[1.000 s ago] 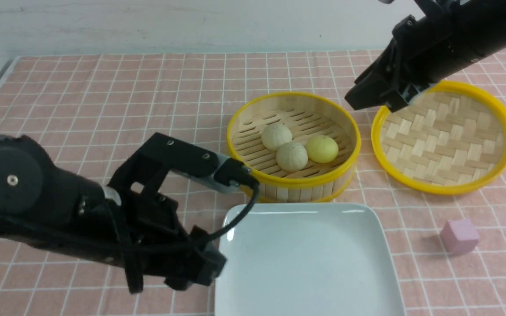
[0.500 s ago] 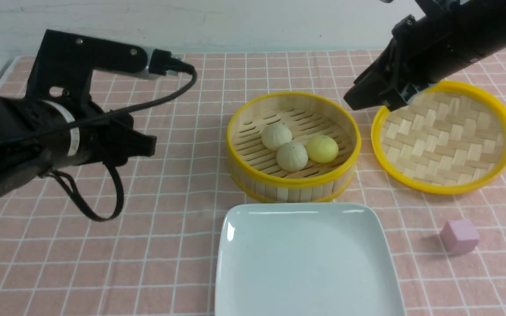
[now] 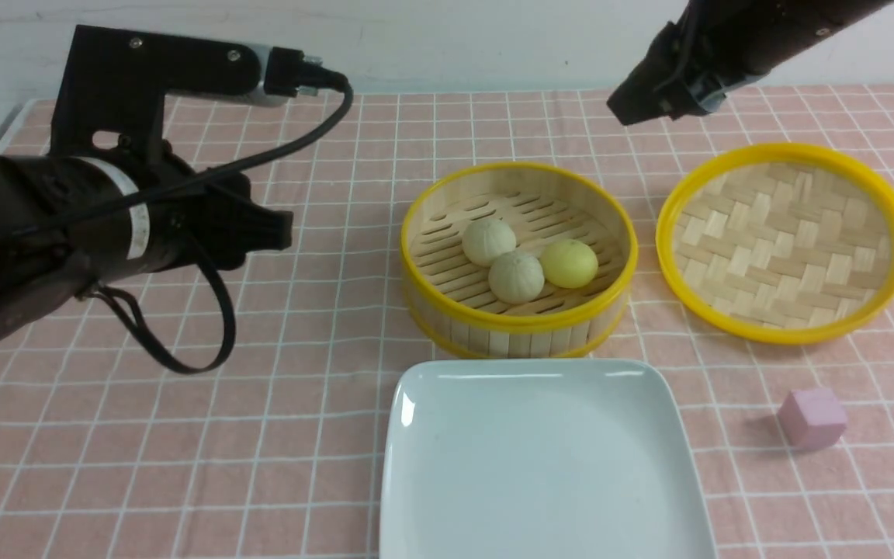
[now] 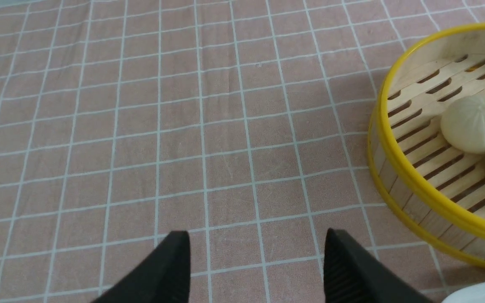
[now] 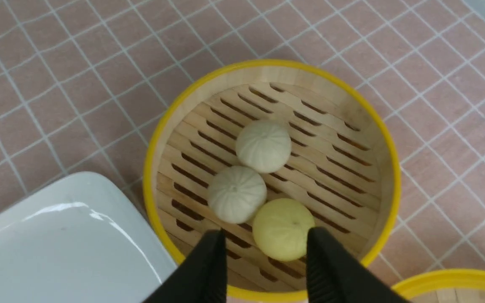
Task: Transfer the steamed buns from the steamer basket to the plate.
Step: Use the right arm to grab the steamed stuffed bun that is closest to it
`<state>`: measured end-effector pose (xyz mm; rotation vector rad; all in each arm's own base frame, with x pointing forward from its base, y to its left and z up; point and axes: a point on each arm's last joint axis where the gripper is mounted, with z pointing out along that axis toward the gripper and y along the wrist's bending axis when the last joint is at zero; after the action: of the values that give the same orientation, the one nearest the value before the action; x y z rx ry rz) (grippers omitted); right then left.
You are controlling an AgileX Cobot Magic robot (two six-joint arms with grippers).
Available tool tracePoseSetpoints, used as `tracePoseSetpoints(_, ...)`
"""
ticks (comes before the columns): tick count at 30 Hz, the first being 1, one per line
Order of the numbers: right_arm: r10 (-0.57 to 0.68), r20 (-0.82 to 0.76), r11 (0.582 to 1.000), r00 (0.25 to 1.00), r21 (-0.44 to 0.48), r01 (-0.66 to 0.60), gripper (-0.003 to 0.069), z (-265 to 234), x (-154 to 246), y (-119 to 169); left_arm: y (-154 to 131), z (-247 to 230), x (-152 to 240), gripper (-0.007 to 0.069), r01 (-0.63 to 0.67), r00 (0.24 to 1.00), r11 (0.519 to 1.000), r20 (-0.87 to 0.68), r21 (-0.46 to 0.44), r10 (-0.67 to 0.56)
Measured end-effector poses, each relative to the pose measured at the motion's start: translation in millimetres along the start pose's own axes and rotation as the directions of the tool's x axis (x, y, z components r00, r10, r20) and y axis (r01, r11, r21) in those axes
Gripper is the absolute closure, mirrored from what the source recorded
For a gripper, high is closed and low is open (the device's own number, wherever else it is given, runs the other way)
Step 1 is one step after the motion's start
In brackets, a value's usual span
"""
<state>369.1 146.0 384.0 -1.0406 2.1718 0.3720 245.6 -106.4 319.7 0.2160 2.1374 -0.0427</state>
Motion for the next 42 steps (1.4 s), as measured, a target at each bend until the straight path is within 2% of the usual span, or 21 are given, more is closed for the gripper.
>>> tracePoseSetpoints(7, 0.041, -0.168, 0.997, 0.985, -0.052, -0.051, 0.0371, 47.2, 1.9, -19.5, -1.6, 0.0, -0.1, 0.0187, 0.025, 1.0, 1.0, 0.001, 0.018, -0.025)
tracePoseSetpoints(17, 0.014, -0.307, 0.991, 0.952, -0.121, -0.054, 0.0371, 126.0, 21.5, -15.1, -1.8, 0.0, -0.2, 0.0187, 0.029, 1.0, 0.999, 0.002, 0.02, -0.029)
tracePoseSetpoints(22, -0.012, -0.367, 0.993, 0.93, -0.112, -0.031, 0.037, 151.2, 33.6, -15.0, -1.8, 0.0, -0.2, 0.0187, 0.031, 1.0, 0.999, 0.002, 0.02, -0.031)
tracePoseSetpoints(36, -0.021, -0.34, 0.999, 0.94, -0.038, 0.008, 0.0368, 174.1, 40.1, -26.5, -1.2, 0.0, 0.6, 0.0187, 0.033, 0.999, 0.999, -0.007, 0.013, -0.033)
tracePoseSetpoints(42, -0.025, -0.349, 1.0, 0.937, -0.02, 0.019, 0.0335, 183.0, 45.0, -29.8, -0.5, 0.0, 1.3, 0.0187, 0.033, 0.999, 0.999, -0.015, 0.005, -0.033)
